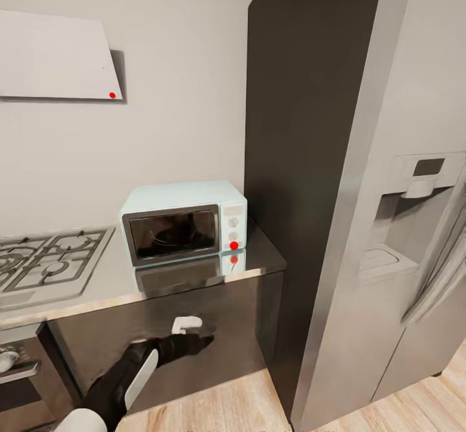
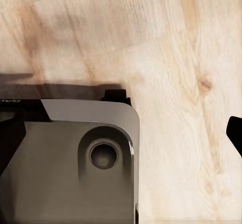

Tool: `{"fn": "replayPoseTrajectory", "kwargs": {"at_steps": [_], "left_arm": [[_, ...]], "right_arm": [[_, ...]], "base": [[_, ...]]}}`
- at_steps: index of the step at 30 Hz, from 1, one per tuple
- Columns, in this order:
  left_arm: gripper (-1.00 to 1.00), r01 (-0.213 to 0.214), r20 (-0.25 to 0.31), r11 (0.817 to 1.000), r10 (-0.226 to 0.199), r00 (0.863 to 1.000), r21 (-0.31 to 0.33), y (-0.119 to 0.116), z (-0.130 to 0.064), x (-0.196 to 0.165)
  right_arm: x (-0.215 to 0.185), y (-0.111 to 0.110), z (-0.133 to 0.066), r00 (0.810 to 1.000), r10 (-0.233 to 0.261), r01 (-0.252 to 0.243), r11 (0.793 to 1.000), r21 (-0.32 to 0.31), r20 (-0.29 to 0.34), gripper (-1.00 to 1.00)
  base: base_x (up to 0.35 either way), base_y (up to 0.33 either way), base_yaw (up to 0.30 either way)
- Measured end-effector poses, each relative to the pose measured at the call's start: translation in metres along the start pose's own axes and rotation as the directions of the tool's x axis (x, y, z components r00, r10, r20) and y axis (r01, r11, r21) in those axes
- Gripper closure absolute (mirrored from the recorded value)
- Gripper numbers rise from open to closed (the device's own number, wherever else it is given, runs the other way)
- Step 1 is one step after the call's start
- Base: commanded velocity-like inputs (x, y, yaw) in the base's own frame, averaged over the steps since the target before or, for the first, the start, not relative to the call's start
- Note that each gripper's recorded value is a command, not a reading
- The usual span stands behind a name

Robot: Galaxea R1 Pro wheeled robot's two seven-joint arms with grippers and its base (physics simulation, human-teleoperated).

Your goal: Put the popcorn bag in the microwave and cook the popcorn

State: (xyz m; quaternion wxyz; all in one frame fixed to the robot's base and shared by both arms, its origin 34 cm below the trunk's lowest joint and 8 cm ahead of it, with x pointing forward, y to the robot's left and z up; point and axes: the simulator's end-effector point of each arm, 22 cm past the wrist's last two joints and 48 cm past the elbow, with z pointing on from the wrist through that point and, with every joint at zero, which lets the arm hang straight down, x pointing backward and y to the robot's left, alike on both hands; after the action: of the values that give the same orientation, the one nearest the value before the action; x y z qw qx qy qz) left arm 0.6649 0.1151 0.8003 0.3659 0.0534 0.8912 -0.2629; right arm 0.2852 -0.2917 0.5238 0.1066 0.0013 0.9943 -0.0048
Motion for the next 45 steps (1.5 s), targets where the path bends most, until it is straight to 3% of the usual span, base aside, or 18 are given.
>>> {"fn": "replayPoseTrajectory", "kwargs": {"at_steps": [2, 3, 4, 6, 8, 9, 12, 13, 15, 17, 19, 23, 26, 32, 45], "left_arm": [[-1.00, 0.044, -0.101, 0.998, -0.048, 0.994, -0.041, 0.020, 0.006, 0.052], [-1.00, 0.071, -0.162, 0.995, -0.081, 0.983, -0.067, 0.030, 0.007, 0.084], [-1.00, 0.103, -0.238, 0.989, -0.126, 0.963, -0.106, 0.044, 0.005, 0.127], [-1.00, 0.160, -0.356, 0.966, -0.225, 0.907, -0.202, 0.073, -0.014, 0.218], [-1.00, 0.178, -0.394, 0.946, -0.277, 0.876, -0.271, 0.089, -0.035, 0.276], [-1.00, 0.182, -0.393, 0.944, -0.284, 0.875, -0.276, 0.089, -0.037, 0.283], [-1.00, 0.193, -0.422, 0.934, -0.312, 0.851, -0.302, 0.086, -0.062, 0.346], [-1.00, 0.194, -0.417, 0.930, -0.318, 0.852, -0.312, 0.084, -0.072, 0.367], [-1.00, 0.166, -0.428, 0.910, -0.332, 0.841, -0.380, 0.091, -0.100, 0.416], [-1.00, 0.137, -0.429, 0.888, -0.342, 0.836, -0.440, 0.100, -0.115, 0.434], [-1.00, 0.129, -0.427, 0.881, -0.344, 0.837, -0.456, 0.098, -0.117, 0.440], [-1.00, 0.109, -0.389, 0.870, -0.323, 0.863, -0.481, 0.097, -0.114, 0.439], [-1.00, 0.097, -0.377, 0.861, -0.316, 0.870, -0.499, 0.100, -0.116, 0.440], [-1.00, 0.093, -0.375, 0.860, -0.314, 0.872, -0.502, 0.101, -0.116, 0.440], [-1.00, 0.093, -0.376, 0.861, -0.313, 0.872, -0.501, 0.100, -0.116, 0.440]], "right_arm": [[0.000, 0.000, 0.000, 1.000, 0.000, 0.000, 1.000, 0.000, 0.000, -1.00], [0.000, 0.000, 0.000, 1.000, 0.000, 0.000, 1.000, 0.000, 0.000, -1.00], [0.000, 0.000, 0.000, 1.000, 0.000, 0.000, 1.000, 0.000, 0.000, -1.00], [0.000, 0.000, 0.000, 1.000, -0.001, 0.001, 1.000, 0.000, 0.000, -1.00], [0.000, 0.000, 0.000, 1.000, -0.001, 0.001, 1.000, 0.000, 0.001, -1.00], [0.000, 0.000, 0.000, 1.000, -0.001, 0.001, 1.000, 0.000, 0.002, -1.00], [-0.001, 0.000, 0.000, 1.000, -0.001, 0.001, 1.000, 0.000, 0.003, -1.00], [-0.001, 0.000, 0.000, 1.000, -0.001, 0.001, 1.000, -0.001, 0.003, -1.00], [-0.001, 0.000, 0.000, 1.000, -0.001, 0.001, 1.000, 0.000, 0.003, -1.00], [-0.001, 0.001, 0.000, 1.000, -0.002, 0.002, 1.000, -0.001, 0.003, -1.00], [-0.001, 0.001, 0.000, 1.000, -0.002, 0.002, 1.000, -0.001, 0.003, -1.00], [0.000, -0.001, 0.000, 1.000, -0.002, 0.002, 1.000, 0.001, 0.002, -1.00], [0.000, -0.001, 0.000, 1.000, -0.003, 0.003, 1.000, 0.000, 0.001, -1.00], [0.001, 0.001, 0.000, 1.000, -0.002, 0.002, 1.000, -0.002, -0.005, -1.00], [0.001, 0.001, 0.000, 1.000, -0.002, 0.002, 1.000, -0.001, -0.001, -1.00]], "base": [[-0.006, 0.000, 0.000], [-0.003, 0.000, 0.000], [-0.001, 0.000, 0.000], [0.000, 0.000, 0.000], [0.000, 0.000, 0.000], [0.000, 0.000, 0.000], [0.000, 0.000, 0.000], [0.000, 0.000, 0.000], [0.000, 0.000, 0.000], [0.000, 0.000, 0.000], [0.000, 0.000, 0.000], [0.000, 0.000, 0.000], [0.000, 0.000, 0.000], [0.000, 0.000, 0.042], [0.000, 0.000, 0.257]]}}
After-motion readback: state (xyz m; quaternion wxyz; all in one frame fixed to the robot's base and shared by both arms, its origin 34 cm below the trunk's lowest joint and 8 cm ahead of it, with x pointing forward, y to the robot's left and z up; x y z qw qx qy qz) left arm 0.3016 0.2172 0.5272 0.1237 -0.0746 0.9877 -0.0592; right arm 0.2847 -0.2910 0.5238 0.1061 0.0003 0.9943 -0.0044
